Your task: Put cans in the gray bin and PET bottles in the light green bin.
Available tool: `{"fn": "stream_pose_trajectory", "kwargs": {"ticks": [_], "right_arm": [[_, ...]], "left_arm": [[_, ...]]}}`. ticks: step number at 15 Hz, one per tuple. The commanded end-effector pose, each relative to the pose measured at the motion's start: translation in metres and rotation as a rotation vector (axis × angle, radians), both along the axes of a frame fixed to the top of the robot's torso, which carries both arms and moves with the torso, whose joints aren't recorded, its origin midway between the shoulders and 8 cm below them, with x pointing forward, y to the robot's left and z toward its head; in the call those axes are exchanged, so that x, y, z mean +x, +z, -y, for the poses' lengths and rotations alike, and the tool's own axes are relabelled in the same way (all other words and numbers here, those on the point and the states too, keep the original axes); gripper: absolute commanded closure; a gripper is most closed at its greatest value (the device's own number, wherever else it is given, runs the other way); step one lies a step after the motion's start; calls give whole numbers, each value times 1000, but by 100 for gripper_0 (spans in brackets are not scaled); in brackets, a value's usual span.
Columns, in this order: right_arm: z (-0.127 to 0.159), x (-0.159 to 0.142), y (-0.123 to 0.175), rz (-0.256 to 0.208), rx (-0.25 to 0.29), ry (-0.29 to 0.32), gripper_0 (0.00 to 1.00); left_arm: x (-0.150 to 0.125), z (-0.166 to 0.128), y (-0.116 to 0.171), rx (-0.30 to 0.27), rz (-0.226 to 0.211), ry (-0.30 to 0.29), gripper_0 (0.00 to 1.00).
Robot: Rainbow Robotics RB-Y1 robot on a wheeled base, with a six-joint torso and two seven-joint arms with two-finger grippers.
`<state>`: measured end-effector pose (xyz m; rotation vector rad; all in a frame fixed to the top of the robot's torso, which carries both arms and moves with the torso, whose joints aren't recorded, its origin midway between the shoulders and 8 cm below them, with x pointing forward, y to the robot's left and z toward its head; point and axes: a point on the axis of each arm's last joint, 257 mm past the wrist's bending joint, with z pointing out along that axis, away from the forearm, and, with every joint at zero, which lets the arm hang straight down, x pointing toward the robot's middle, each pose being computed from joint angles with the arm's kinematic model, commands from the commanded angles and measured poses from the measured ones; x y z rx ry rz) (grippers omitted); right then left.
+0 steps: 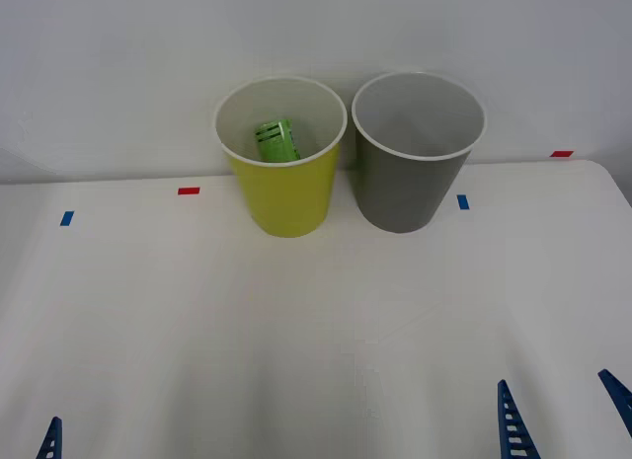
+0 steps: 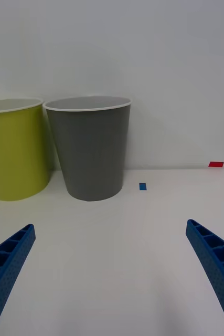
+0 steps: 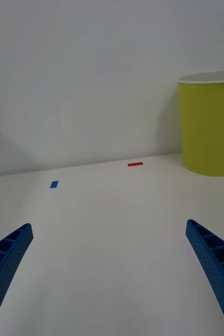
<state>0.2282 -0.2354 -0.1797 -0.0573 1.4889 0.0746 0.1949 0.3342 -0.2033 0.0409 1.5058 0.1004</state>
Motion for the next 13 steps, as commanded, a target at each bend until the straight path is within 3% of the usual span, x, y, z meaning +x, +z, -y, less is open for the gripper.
{"fn": "stream_pose_trajectory", "kwargs": {"ticks": [1, 13], "right_arm": [[0, 0, 0, 0, 0, 0, 0], [0, 0, 0, 0, 0, 0, 0]], "left_arm": [[0, 0, 0, 0, 0, 0, 0], [0, 0, 0, 0, 0, 0, 0]]}}
